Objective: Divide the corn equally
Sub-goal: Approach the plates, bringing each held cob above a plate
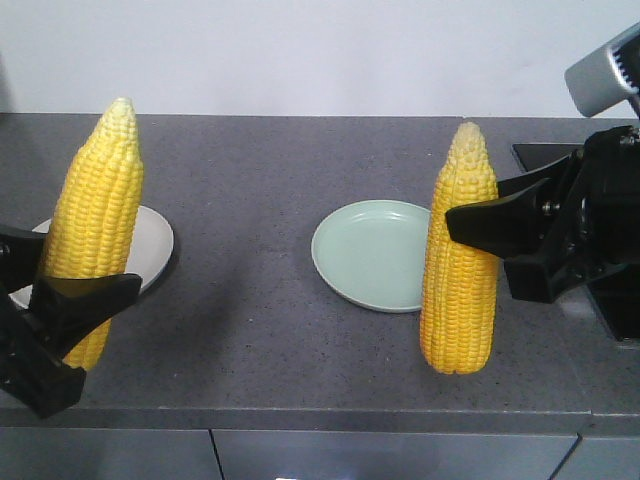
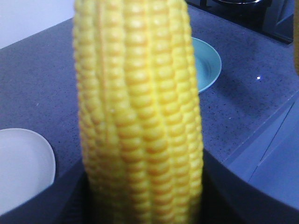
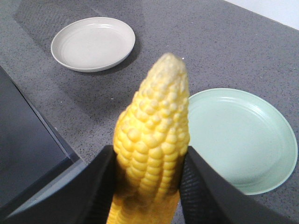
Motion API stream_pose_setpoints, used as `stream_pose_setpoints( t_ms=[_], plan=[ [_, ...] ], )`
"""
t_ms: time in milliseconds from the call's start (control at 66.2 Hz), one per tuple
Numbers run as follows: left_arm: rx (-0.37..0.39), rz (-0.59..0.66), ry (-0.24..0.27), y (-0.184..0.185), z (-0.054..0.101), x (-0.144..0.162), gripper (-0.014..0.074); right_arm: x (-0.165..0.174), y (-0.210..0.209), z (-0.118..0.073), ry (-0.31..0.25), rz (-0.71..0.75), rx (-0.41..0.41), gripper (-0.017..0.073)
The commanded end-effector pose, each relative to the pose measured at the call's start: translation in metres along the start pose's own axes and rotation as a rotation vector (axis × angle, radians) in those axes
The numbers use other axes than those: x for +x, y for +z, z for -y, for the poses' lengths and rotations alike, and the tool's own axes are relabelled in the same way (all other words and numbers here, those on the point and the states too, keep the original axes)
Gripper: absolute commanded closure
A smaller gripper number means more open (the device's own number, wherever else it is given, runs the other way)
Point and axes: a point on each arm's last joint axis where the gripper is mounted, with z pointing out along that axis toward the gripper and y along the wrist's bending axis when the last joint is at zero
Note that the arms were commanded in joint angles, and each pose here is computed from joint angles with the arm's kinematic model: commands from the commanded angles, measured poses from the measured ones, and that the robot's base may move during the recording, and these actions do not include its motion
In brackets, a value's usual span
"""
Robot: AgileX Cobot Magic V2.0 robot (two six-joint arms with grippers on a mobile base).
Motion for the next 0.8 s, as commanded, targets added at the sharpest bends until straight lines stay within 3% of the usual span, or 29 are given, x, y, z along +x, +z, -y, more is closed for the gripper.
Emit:
stream_pose_setpoints(
  t_ms=[0, 785],
  plan=[
    [-0.017, 0.102, -0.010, -0.0066, -0.0010, -0.0142, 0.0287, -0.0119, -0.0099, -0.0022, -0.003, 0.090, 0.020, 0.0356],
    [-0.017, 0.102, -0.010, -0.0066, -0.0010, -0.0142, 0.0287, -0.0119, -0.0099, -0.0022, -0.003, 0.090, 0.020, 0.0356]
  ],
)
